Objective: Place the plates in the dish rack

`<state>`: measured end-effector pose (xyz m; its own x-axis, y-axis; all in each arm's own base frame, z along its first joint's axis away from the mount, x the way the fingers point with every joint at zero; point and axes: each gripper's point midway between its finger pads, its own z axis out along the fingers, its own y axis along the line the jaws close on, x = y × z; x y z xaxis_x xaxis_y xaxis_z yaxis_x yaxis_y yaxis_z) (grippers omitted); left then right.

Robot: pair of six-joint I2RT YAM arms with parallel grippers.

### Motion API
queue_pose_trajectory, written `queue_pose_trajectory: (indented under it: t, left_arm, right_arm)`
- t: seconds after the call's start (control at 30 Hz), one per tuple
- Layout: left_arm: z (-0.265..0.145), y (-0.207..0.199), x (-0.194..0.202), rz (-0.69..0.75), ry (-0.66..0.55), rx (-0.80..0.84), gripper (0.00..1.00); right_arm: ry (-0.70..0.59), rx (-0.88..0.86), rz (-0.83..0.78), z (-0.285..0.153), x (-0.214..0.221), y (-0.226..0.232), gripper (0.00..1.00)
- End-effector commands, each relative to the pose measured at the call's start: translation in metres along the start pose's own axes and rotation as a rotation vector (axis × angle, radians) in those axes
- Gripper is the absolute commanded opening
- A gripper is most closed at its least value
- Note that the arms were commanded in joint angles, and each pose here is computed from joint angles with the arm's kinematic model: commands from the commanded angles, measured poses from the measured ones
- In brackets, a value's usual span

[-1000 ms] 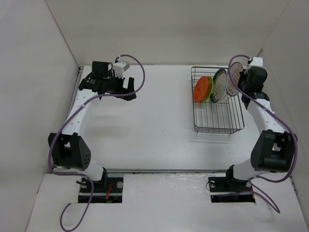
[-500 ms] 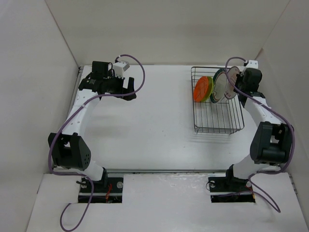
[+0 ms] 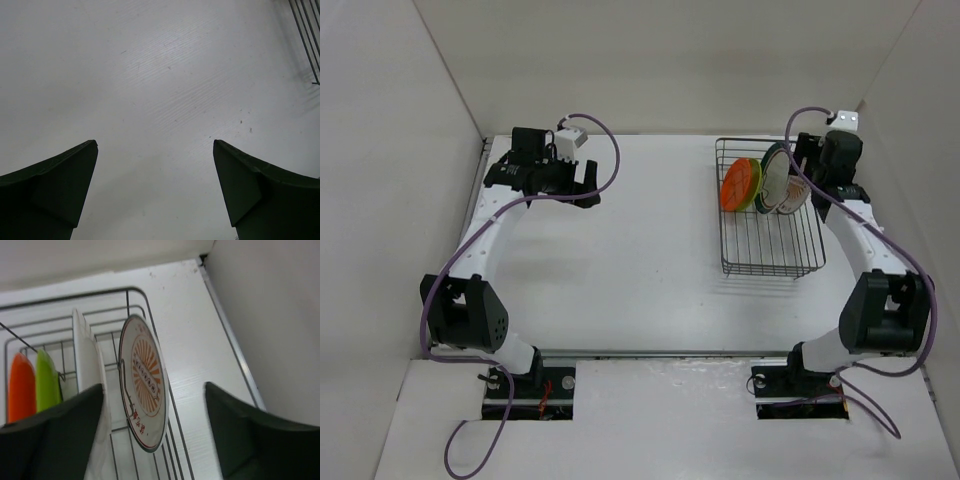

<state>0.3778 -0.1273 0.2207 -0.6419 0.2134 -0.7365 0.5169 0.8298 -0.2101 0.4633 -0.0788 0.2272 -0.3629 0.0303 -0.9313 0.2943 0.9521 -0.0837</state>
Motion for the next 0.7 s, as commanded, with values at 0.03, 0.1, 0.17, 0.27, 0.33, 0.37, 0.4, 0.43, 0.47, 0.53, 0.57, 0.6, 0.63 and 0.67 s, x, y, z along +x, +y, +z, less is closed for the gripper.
queue_pose_trajectory:
  t: [0.03,0.1,0.17,0.27,0.33,0.37,0.4,0.43,0.47,0.53,0.57,0.6,0.63,0.67]
  left_arm:
    - [-0.013,0.018,-0.011,-0.013,-0.053,-0.134,1.0]
    - [-0.022,0.034,-0.025,-0.04,-0.092,-0.231,1.0]
    - [-0.036,0.058,-0.033,-0.087,-0.116,-0.369,1.0]
    - [-0.078,0.076,-0.06,-0.102,-0.222,-0.495,1.0]
    - [-0.095,0.082,-0.069,-0.117,-0.258,-0.536,1.0]
    - [-0.111,0.081,-0.074,-0.115,-0.284,-0.568,1.0]
    - [-0.125,0.083,-0.081,-0.116,-0.316,-0.595,1.0]
    - [-0.141,0.079,-0.089,-0.101,-0.344,-0.613,1.0]
    - [-0.159,0.073,-0.095,-0.094,-0.384,-0.627,1.0]
    - [-0.187,0.066,-0.103,-0.08,-0.431,-0.67,1.0]
    - [-0.197,0.062,-0.104,-0.068,-0.447,-0.673,1.0]
    - [-0.217,0.056,-0.104,-0.067,-0.481,-0.699,1.0]
    - [-0.227,0.05,-0.105,-0.055,-0.498,-0.703,1.0]
    - [-0.237,0.045,-0.106,-0.051,-0.518,-0.704,1.0]
  right_arm:
    - [-0.227,0.044,0.114,-0.06,-0.097,-0.017,1.0]
    - [-0.27,-0.027,0.148,-0.09,-0.118,-0.009,1.0]
    - [-0.285,-0.147,0.156,-0.112,-0.127,0.015,1.0]
    - [-0.277,-0.274,0.132,-0.163,-0.138,0.035,1.0]
    - [-0.278,-0.315,0.124,-0.181,-0.136,0.043,1.0]
    - [-0.283,-0.332,0.121,-0.192,-0.137,0.045,1.0]
    - [-0.289,-0.355,0.117,-0.203,-0.136,0.051,1.0]
    - [-0.257,-0.348,0.108,-0.209,-0.125,0.05,1.0]
    - [-0.275,-0.341,0.129,-0.224,-0.127,0.043,1.0]
    - [-0.252,-0.312,0.149,-0.241,-0.12,0.032,1.0]
    - [-0.285,-0.317,0.168,-0.261,-0.126,0.024,1.0]
    - [-0.287,-0.326,0.167,-0.269,-0.124,0.023,1.0]
    - [-0.304,-0.328,0.172,-0.28,-0.126,0.018,1.0]
    - [-0.301,-0.328,0.172,-0.289,-0.123,0.013,1.0]
